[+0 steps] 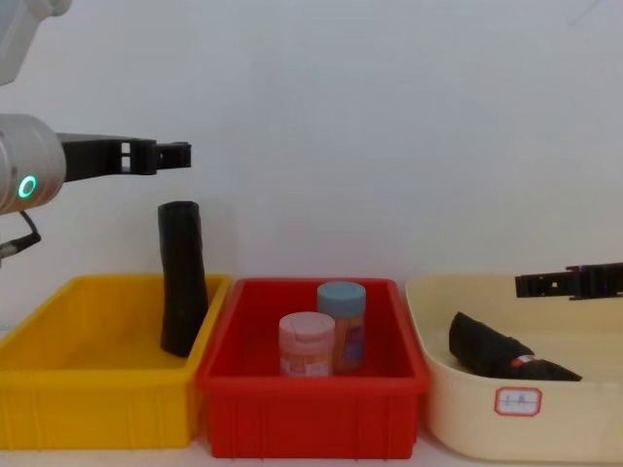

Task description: Pick up the garbage bag with the one hand and transfer it to the other hand.

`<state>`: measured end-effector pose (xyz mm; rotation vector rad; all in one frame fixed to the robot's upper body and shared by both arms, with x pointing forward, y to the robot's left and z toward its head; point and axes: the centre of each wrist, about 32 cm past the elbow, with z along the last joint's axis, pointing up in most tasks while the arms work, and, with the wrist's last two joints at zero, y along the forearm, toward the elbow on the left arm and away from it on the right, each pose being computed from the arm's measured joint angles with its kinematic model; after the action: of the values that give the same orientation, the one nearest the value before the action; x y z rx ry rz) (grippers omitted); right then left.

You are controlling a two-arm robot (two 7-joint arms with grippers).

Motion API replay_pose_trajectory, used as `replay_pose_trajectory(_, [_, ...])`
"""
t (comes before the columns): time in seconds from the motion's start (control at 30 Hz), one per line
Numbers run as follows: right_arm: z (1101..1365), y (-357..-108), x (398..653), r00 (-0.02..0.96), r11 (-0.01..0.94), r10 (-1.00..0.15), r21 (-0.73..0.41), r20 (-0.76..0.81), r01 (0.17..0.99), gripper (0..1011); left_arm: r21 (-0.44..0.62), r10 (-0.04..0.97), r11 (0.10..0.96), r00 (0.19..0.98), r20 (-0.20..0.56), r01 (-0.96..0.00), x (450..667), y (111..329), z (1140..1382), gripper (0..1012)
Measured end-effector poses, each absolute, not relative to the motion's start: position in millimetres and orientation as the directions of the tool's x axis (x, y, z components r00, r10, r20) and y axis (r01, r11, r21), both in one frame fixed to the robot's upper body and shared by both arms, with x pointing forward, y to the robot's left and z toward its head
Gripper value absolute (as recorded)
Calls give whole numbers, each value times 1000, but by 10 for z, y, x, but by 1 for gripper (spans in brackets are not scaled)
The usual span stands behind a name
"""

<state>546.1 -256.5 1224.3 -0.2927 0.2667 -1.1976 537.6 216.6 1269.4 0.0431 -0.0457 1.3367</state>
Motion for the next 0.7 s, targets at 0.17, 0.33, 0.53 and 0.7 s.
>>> replay_pose_trajectory(0.17, [12235, -2568, 5457, 340, 334, -939, -364, -50, 870, 1001, 9, 975, 216, 216, 62, -976, 5378, 2192, 12686, 1001])
replay_pose_trajectory(0.33, [12239, -2564, 5455, 342, 335, -939, -363, -49, 869, 1001, 11, 976, 206, 207, 64, -978, 5380, 2208, 12682, 1001])
replay_pose_trajectory(0.53, [12301, -2501, 5459, 378, 366, -925, -348, -36, 863, 1001, 14, 978, 198, 199, 65, -980, 5381, 2222, 12679, 1001])
replay_pose_trajectory(0.7, [12368, -2407, 5473, 427, 407, -904, -338, -17, 849, 1001, 15, 979, 194, 195, 66, -981, 5382, 2229, 12676, 1001])
